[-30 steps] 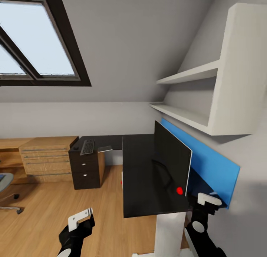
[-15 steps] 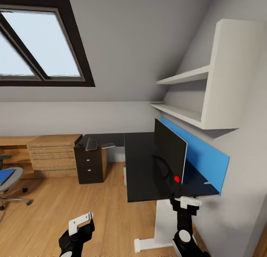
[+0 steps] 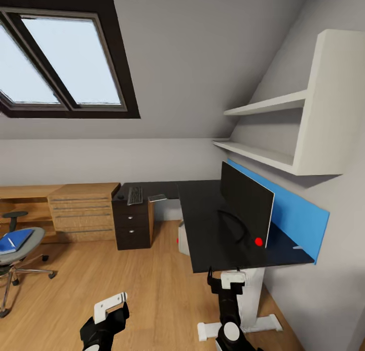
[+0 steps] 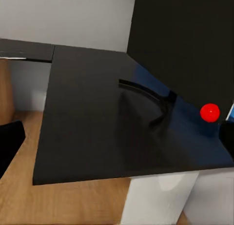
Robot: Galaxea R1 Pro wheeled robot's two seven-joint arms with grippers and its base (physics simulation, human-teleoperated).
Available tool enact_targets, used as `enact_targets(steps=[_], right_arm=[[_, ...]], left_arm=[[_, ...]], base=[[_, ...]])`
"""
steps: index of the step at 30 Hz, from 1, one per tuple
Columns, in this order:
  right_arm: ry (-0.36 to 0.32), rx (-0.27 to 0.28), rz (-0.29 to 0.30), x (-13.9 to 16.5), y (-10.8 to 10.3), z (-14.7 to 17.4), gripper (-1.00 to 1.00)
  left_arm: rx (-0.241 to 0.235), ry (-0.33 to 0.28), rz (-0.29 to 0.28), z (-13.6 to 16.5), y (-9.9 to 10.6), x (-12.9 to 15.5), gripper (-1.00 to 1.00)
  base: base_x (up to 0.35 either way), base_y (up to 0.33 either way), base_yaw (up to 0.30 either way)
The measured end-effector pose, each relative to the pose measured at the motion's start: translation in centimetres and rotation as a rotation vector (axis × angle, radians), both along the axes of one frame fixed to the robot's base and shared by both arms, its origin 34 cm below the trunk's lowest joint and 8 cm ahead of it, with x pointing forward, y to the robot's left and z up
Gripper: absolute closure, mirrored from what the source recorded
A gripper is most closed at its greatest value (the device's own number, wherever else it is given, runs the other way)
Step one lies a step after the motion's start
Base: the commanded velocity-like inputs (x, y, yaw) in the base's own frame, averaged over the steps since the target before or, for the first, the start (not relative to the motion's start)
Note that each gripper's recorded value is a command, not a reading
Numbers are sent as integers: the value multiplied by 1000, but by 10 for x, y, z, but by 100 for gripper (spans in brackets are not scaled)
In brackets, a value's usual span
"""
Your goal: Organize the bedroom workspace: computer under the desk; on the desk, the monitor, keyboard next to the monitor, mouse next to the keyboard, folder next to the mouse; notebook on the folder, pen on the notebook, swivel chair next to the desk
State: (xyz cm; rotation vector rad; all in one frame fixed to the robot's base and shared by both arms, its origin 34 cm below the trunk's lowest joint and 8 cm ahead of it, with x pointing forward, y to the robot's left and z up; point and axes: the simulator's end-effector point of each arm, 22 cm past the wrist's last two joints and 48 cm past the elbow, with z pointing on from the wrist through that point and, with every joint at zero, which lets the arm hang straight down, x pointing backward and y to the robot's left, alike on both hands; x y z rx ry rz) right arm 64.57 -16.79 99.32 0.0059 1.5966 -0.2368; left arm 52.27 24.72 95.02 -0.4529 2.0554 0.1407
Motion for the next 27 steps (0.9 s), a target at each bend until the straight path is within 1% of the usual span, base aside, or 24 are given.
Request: enact_targets(steps=[4,5,6,8,10,12,20,27], right_arm=[[-12,13,18,0,9,3,-100],[-63,39,28,-1,14,14,-100],[-66,44,30,-1,16,13,-100],[-60,50,36,-2,21,10,-100],[-42,56,45,-5,31,3,-100],[-35,58,48,-6,34,0,-100],[-32,67,56,-10,40,-7,-100],[0,60,58,-15,40,-26,-100]], left_arm=[[2,0,3,0,1,0,-100],[3,0,6,0,1,-1,-100],[2,1,6,0,1,0,-100],[2,0,6,0,1,0,-100],[1,0,6,0,1,0,-100],[1,-1,6,0,1,0,-100],[-2,-6,-10,1,-7,0,-100],[-1,7,-9,-5,-6,-1,-100]], base=[[0,183,0],[0,14,0],[0,9,0],[0,4,43],[0,2,163],[0,1,219],[0,0,263],[0,0,276]])
